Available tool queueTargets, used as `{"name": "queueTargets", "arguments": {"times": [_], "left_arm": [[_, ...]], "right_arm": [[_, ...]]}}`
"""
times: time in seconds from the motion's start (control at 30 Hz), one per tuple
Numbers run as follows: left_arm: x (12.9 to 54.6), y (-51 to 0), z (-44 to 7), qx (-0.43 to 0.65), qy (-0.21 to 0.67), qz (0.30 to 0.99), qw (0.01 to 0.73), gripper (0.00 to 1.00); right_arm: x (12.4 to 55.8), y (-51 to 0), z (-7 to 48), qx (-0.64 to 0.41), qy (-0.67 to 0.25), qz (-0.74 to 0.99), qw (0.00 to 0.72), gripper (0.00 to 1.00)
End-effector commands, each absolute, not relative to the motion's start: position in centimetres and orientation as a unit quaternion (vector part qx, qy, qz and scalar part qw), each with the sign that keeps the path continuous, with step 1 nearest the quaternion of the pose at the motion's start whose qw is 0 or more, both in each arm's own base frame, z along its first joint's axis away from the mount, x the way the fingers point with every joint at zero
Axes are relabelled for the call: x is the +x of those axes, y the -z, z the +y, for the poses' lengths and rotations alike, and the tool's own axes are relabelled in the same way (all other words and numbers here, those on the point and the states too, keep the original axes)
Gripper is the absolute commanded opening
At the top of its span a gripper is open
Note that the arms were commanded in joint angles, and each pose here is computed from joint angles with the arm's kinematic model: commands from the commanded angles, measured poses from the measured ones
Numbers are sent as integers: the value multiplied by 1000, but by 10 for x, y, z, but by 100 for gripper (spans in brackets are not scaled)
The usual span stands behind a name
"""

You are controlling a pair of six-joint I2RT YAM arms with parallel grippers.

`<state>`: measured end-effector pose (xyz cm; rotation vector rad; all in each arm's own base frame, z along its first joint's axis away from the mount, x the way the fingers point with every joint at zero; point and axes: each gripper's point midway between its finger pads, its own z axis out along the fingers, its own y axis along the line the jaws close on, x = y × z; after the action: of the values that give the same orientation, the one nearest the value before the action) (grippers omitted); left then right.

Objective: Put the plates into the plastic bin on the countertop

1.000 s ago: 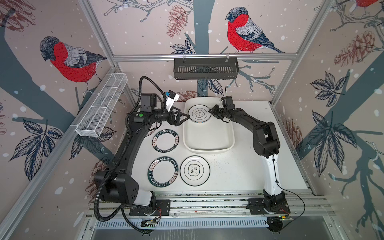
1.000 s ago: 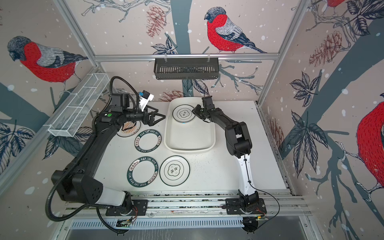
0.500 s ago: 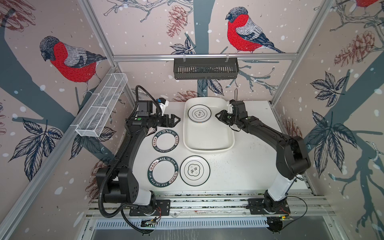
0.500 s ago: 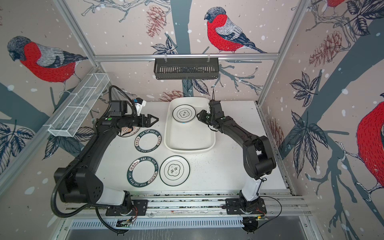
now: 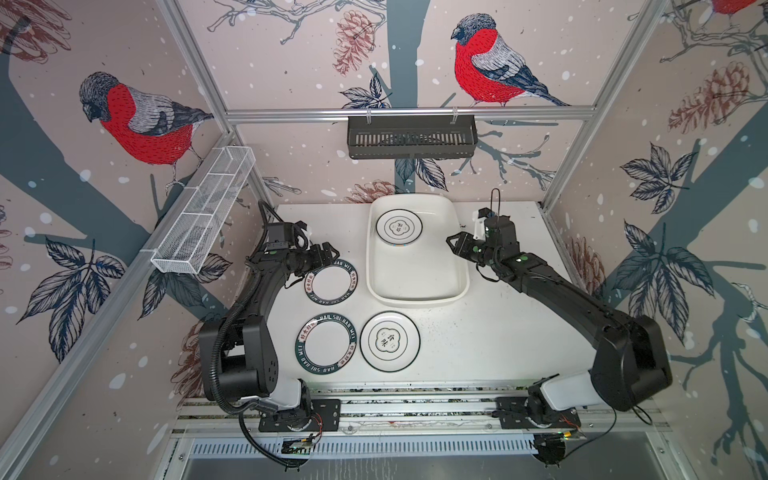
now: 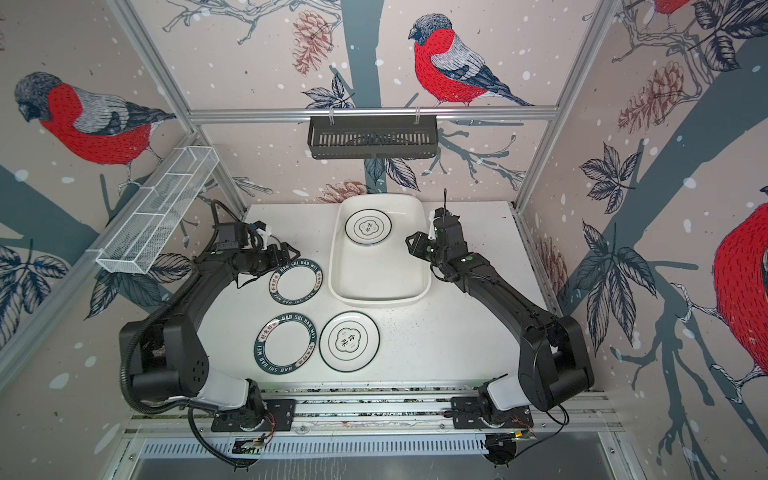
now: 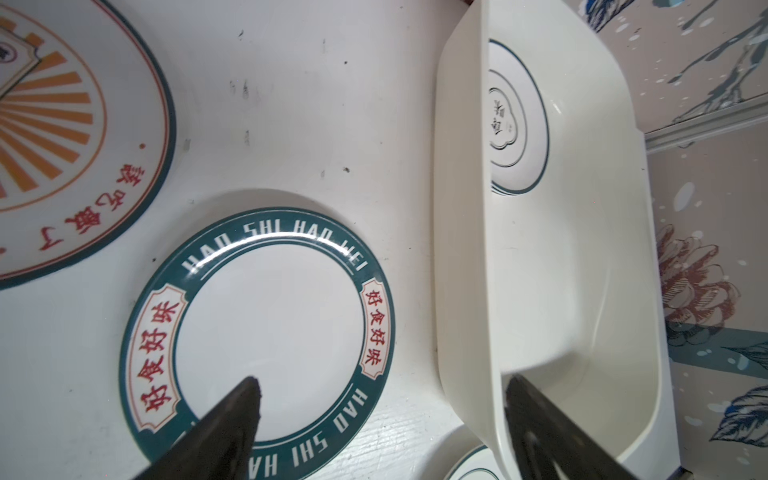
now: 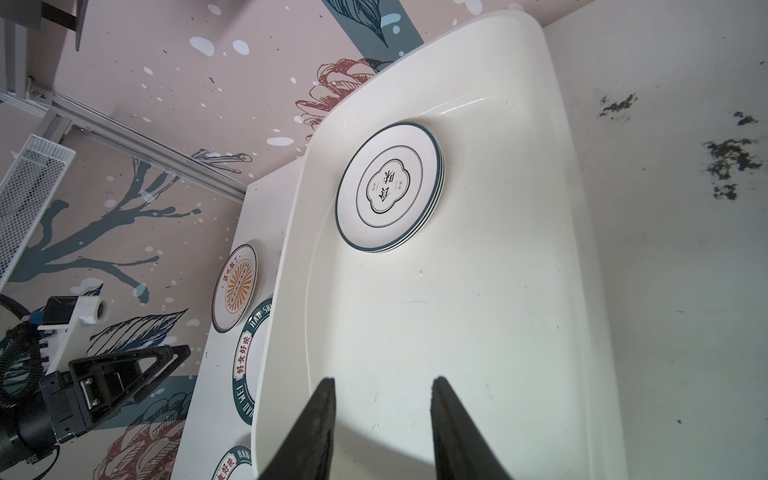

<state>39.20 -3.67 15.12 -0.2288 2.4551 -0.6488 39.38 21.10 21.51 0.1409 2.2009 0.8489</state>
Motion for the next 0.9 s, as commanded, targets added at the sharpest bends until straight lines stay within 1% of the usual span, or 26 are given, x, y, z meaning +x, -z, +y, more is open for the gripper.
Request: {"name": "queueTargets", "arguments": {"times": [0.0, 0.1, 0.33, 0.57, 0.67, 0.87], "left_arm": [[406, -141, -11, -98, 173, 927, 319, 91], [410, -130, 6, -90, 118, 935, 321, 90], [418, -119, 24, -95, 69, 935, 334, 92], [450, -108, 21, -67, 79, 938, 330, 91], [466, -102, 29, -78, 64, 939, 328, 91], [489, -82, 29, -67, 68, 945, 313, 91]], "right_arm": [[394, -216, 211, 57, -337, 858, 384, 40], [393, -211, 212, 57, -336, 860, 380, 40], [393, -204, 212, 59, -334, 863, 374, 40], [394, -199, 214, 62, -336, 864, 370, 39], [393, -199, 212, 63, -335, 863, 372, 39], [391, -198, 208, 66, -328, 865, 374, 39]]}}
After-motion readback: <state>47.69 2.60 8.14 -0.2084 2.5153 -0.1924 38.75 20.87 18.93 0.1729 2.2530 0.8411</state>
